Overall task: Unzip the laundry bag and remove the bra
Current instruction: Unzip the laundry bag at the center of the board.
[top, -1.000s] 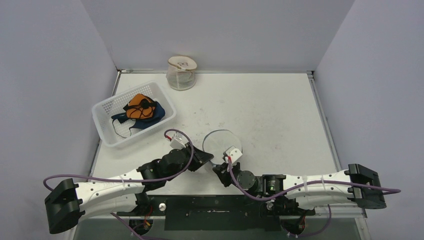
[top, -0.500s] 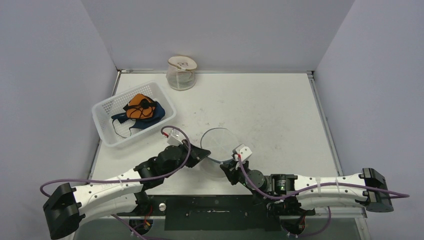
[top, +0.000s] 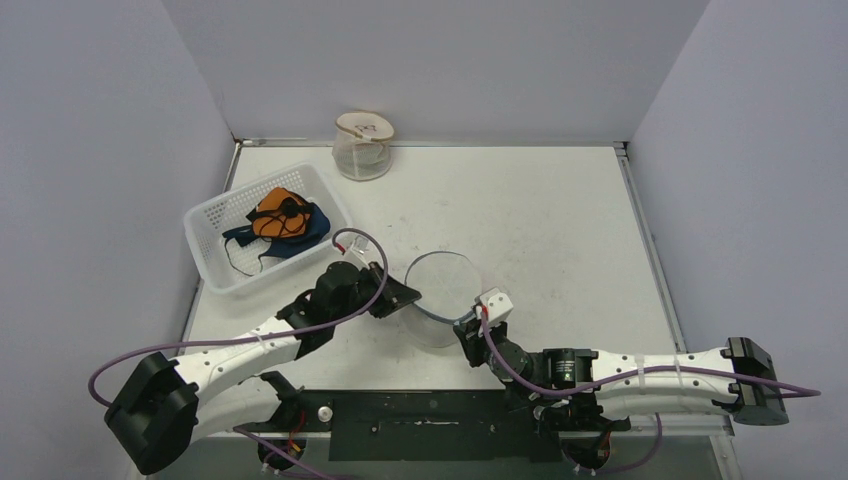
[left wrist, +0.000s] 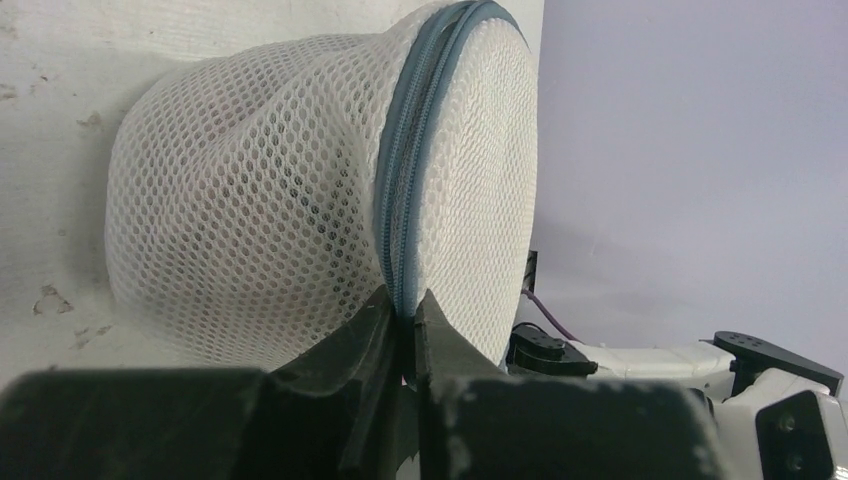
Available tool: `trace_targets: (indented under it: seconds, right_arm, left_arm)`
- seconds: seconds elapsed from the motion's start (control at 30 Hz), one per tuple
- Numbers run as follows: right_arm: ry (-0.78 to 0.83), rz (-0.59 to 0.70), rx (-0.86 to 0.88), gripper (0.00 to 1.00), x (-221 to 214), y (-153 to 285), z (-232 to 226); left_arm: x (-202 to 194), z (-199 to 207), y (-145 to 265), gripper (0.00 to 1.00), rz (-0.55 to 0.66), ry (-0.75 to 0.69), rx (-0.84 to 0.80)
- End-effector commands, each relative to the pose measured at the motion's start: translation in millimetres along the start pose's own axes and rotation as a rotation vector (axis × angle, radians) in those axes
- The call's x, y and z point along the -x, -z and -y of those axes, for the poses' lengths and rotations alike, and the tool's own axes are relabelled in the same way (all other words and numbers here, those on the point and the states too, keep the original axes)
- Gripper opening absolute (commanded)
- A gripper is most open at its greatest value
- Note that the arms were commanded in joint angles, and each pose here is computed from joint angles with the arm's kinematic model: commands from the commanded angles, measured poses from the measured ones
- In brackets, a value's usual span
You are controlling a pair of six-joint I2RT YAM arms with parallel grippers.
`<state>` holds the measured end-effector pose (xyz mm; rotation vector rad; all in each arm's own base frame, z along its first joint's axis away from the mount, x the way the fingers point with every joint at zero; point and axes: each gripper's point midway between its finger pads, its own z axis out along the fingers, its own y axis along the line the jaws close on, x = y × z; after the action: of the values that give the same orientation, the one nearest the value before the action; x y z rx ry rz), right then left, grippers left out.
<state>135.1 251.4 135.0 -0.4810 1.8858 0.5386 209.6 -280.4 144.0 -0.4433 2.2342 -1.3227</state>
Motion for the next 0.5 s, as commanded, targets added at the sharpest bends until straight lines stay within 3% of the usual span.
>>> trace_targets:
  seconds: [0.0, 0.13, 0.2, 0.27, 0.47]
  right_arm:
    - [-0.010, 0.020, -0.018, 0.05, 1, -2, 2]
    - [-0.004, 0.027, -0.006, 0.05, 3, -3, -1]
    - [-0.014, 0.040, 0.011, 0.05, 8, -4, -6]
    - [-0.010, 0.043, 0.018, 0.05, 11, -5, -9]
    - [-0.012, 0.061, 0.057, 0.05, 18, -7, -20]
  left_arm:
    - [7, 31, 1, 0.28, -0.009, -0.070, -0.103]
    - [5, 24, 8, 0.63, -0.005, -0.055, -0.083]
    - [4, 21, 15, 0.86, -0.006, -0.056, -0.062]
    - [1, 20, 26, 0.98, 0.003, -0.072, -0.042]
    - [-12, 4, 53, 0.96, 0.027, -0.083, 0.013]
